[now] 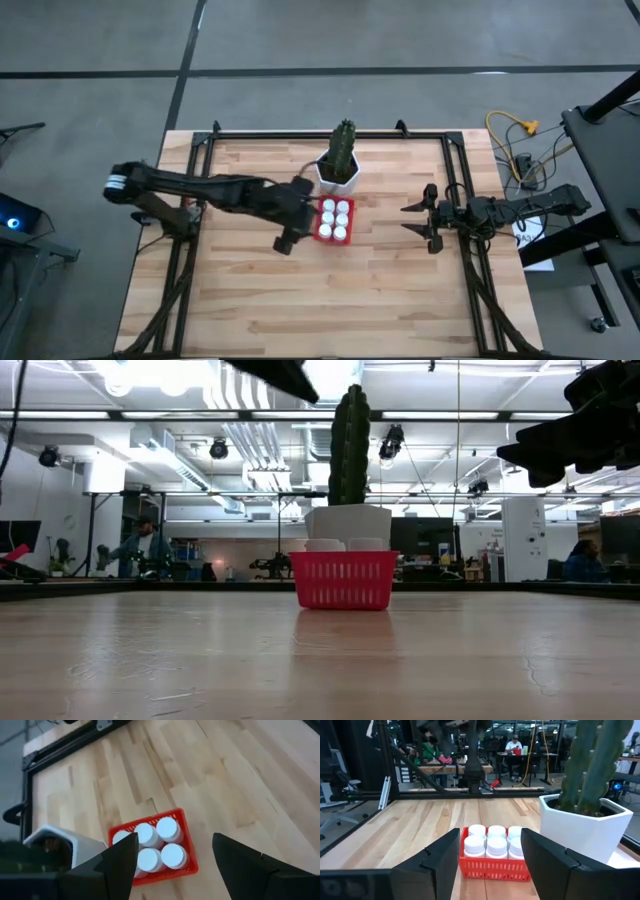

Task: Pick and place pill bottles into a basket
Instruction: Return to Home Position

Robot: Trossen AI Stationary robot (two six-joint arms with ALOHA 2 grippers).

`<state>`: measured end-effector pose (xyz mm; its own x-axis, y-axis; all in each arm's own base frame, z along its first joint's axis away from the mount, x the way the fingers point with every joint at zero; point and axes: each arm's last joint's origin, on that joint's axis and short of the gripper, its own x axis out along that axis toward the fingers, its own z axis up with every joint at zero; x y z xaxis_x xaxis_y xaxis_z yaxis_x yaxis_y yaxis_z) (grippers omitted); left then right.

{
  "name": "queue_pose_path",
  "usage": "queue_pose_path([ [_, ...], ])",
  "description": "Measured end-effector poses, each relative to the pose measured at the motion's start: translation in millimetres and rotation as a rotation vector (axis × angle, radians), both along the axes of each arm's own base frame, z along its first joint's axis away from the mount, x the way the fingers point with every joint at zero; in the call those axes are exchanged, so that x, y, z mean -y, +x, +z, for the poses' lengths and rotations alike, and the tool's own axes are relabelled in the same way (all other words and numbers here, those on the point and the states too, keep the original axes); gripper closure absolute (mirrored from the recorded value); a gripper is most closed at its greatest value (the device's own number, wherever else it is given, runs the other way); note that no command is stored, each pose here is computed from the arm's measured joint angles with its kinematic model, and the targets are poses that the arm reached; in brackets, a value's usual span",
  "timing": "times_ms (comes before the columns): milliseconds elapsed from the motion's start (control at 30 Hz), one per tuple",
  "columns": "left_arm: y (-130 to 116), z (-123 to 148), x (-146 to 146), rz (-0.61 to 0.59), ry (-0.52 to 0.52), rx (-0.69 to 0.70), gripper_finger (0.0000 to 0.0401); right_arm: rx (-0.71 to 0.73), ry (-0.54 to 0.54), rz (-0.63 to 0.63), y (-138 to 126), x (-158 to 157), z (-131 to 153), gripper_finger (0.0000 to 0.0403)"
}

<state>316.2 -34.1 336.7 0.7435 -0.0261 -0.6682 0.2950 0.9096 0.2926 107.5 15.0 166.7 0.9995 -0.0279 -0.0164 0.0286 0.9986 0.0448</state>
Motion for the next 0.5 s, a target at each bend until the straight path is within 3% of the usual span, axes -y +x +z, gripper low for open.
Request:
queue_pose_path([
  [233,-51.2,-34.3,-5.9,0.036,-0.067,0.199,0.0164,0.004,0.001,-0.001,-0.1,0.1,0.4,0.0202],
  [500,-100.1,-45.7,-11.5,0.033,-0.102,0.462,0.0164,0.004,0.002,-0.002,-0.2,0.1,0.4,0.0202],
])
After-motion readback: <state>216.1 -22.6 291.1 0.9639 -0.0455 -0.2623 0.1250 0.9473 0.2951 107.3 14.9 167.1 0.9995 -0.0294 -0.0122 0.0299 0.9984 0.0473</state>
